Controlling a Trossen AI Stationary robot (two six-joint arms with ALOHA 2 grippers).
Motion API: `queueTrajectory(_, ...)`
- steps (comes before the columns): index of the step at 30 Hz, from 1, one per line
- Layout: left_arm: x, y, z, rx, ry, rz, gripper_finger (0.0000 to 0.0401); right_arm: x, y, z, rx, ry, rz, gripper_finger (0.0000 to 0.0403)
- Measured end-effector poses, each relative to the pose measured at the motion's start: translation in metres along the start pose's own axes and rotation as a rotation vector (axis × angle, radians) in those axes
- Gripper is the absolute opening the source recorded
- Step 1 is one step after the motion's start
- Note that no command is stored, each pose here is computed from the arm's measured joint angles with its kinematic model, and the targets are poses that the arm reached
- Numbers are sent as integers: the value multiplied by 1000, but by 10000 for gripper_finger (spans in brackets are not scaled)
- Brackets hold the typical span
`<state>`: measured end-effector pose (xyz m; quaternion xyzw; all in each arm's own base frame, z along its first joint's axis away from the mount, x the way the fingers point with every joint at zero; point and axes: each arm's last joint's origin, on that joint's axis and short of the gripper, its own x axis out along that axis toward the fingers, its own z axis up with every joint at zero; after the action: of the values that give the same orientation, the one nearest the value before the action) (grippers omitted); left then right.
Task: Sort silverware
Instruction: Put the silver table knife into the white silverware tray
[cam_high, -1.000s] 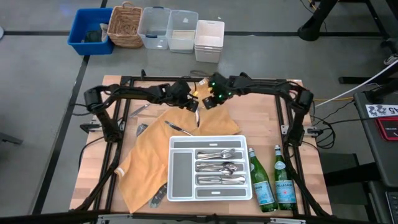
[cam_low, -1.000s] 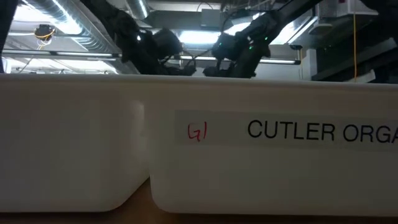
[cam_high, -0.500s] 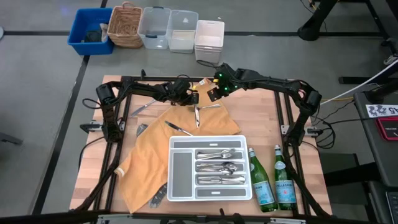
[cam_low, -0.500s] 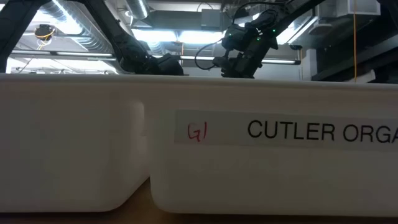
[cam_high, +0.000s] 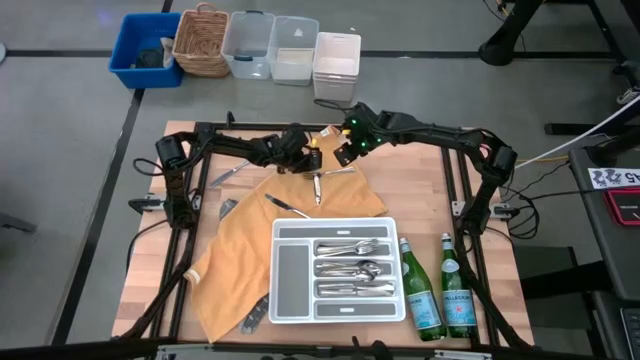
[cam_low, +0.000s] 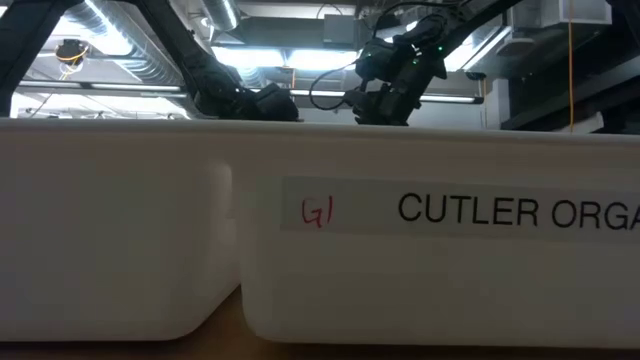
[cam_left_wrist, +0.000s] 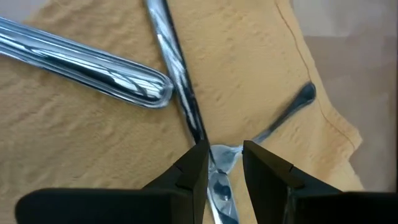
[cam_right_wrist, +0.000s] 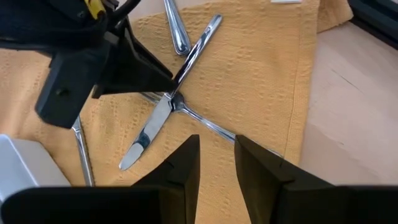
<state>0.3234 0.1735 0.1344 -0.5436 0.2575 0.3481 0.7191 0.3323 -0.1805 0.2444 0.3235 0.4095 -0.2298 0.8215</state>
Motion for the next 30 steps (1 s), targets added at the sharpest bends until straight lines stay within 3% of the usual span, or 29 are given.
queueTrajectory(11,9,6,0,-25,4,19,88,0,0,0,-29,0,0,101)
queueTrajectory(17,27,8,-3,-76,41,-53,88,0,0,0,-46,0,0,101)
queueTrajectory(30,28,16,4,-96,56,-39,88,0,1,-2,-83,33,37,101)
